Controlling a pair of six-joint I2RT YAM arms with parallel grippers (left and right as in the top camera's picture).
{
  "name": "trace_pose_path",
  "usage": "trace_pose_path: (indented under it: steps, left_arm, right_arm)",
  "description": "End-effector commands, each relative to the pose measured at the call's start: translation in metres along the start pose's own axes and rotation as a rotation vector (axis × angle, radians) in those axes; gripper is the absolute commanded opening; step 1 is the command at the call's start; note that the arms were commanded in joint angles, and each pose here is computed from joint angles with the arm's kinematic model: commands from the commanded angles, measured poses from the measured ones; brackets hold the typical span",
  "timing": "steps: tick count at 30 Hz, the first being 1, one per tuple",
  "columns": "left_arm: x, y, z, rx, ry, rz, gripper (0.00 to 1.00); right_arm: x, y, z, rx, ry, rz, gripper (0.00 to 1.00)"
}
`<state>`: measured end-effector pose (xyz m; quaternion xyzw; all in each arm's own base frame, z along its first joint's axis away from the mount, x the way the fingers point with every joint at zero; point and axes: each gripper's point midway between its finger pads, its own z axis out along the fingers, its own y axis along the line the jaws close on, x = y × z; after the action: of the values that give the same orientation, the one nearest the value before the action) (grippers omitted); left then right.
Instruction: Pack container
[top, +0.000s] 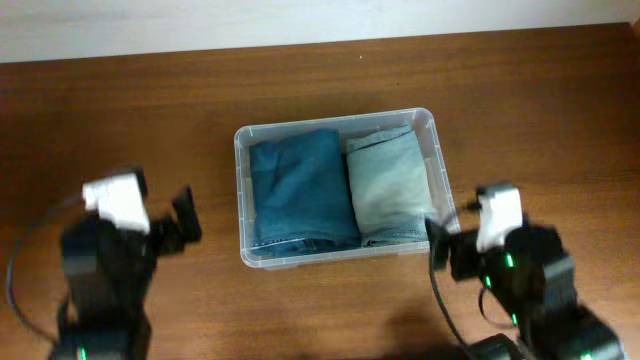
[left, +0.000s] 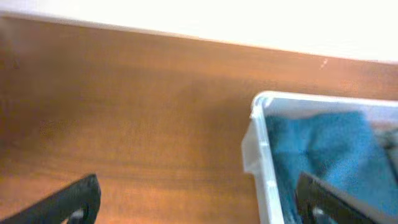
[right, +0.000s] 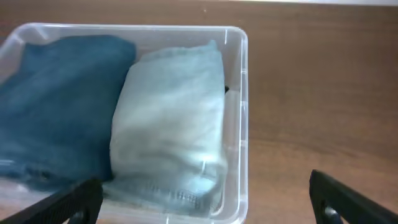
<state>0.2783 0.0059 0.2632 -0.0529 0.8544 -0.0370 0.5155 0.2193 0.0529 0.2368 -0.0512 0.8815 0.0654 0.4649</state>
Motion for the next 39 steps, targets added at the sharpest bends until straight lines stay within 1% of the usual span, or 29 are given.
trace_pose_path:
  steps: [1,3,7,11,17,22,25,30,34,39]
  left_arm:
    - [0.007,-0.003,-0.022,0.028,-0.114,-0.008,0.99]
    - [0.015,-0.003,-0.037,0.030,-0.134,-0.007,0.99]
    - [0.037,-0.002,-0.054,0.026,-0.096,-0.010,0.99]
    - [0.063,0.000,-0.055,0.015,0.001,-0.016,0.99]
    - [0.104,0.004,-0.059,-0.004,0.168,-0.027,0.99]
    - [0.127,0.006,-0.064,-0.014,0.264,-0.034,0.99]
    - [0.130,0.007,-0.065,-0.016,0.277,-0.035,1.00]
    - [0.130,0.007,-0.065,-0.016,0.277,-0.034,0.99]
    - [0.130,0.007,-0.065,-0.016,0.277,-0.034,0.99]
    - [0.130,0.007,-0.065,-0.016,0.277,-0.034,0.99]
  right_arm:
    - [0.014,-0.007,-0.008,0.022,-0.061,0.031,0.99]
    - [0.021,-0.008,-0.011,0.019,-0.083,0.033,0.98]
    - [0.031,-0.010,-0.013,0.021,-0.072,0.032,0.98]
    - [0.039,-0.011,-0.012,0.026,-0.041,0.028,0.98]
    - [0.039,-0.011,-0.012,0.026,-0.041,0.028,0.98]
    - [0.048,-0.013,-0.012,0.034,-0.004,0.021,0.98]
    - [0.044,-0.025,-0.019,0.090,-0.055,0.013,0.98]
    - [0.034,-0.054,-0.035,0.213,-0.223,0.105,0.98]
    - [0.032,-0.067,-0.040,0.273,-0.357,0.115,0.98]
    - [0.021,-0.077,-0.027,0.310,-0.456,0.113,0.98]
